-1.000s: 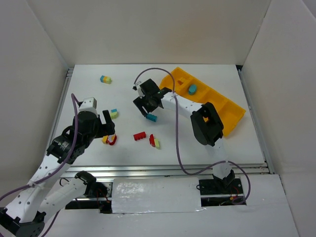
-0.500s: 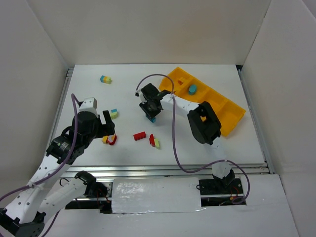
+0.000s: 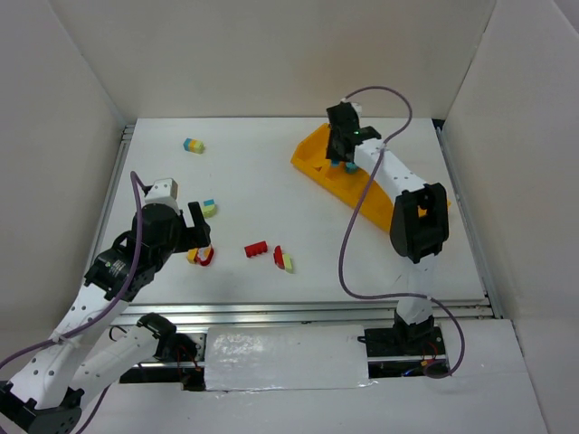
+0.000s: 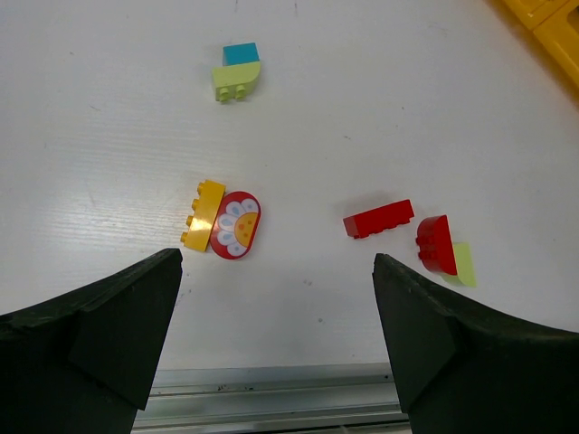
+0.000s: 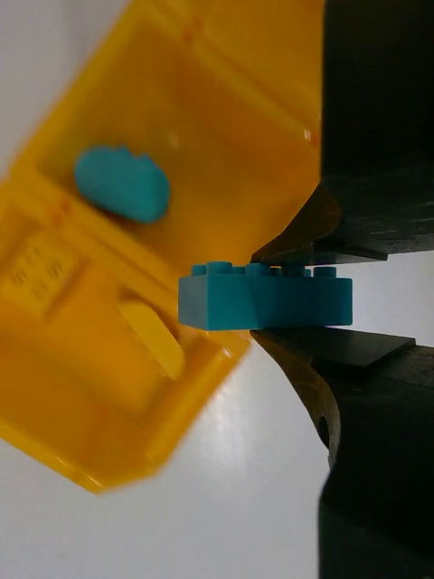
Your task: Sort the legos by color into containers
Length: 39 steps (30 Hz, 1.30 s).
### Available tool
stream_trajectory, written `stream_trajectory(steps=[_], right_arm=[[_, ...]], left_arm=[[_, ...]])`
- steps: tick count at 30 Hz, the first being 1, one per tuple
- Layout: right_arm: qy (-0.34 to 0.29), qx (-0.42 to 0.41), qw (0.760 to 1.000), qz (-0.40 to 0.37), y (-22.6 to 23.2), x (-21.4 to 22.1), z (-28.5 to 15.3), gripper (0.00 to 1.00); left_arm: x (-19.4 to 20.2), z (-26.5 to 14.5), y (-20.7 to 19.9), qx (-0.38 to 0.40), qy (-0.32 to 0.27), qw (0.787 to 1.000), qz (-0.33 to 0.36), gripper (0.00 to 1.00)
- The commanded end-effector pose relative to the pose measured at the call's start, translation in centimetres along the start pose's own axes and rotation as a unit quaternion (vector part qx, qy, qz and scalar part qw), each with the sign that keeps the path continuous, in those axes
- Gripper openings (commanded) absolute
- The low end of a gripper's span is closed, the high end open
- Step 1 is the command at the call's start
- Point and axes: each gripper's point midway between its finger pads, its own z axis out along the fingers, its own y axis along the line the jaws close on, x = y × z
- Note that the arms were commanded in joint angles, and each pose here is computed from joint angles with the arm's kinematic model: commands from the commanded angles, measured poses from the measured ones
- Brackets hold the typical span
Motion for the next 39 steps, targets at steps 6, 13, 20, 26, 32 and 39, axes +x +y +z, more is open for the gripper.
stream_trajectory(steps=[6, 13, 20, 26, 32, 39], right_arm=[[-0.026, 0.12, 0.988, 0.093, -6.3, -4.0, 1.2, 0.01], [-0.017, 0.131, 0.987, 0.096, -7.1, -3.6, 2.2, 0.65], [-0.025, 0.117, 0.988, 0.102, -6.7, -4.6, 1.2, 0.75], [-0.026, 0.016, 0.997, 0.074, -2.0, -4.0, -2.2, 0.75], [-0.012, -0.126, 0.991, -0.033, 9.2, 0.9, -7.4, 0.84], [0.027, -0.157, 0.983, -0.089, 16.5, 8.8, -9.9, 0.87]], left_arm=[[-0.9, 0.0, -0.1, 0.001, -0.016, 1.0, -0.003, 1.0], [-0.8, 0.2, -0.2, -0.001, -0.011, 1.0, 0.0, 0.99], [-0.7, 0.4, 0.0, -0.007, -0.009, 1.0, 0.0, 1.0], [-0.6, 0.6, 0.6, -0.03, -0.005, 1.0, -0.004, 0.99], [-0.8, 0.5, 1.9, -0.068, -0.011, 0.997, -0.022, 0.99], [-1.2, -0.1, 3.8, -0.12, -0.025, 0.992, -0.04, 0.99]])
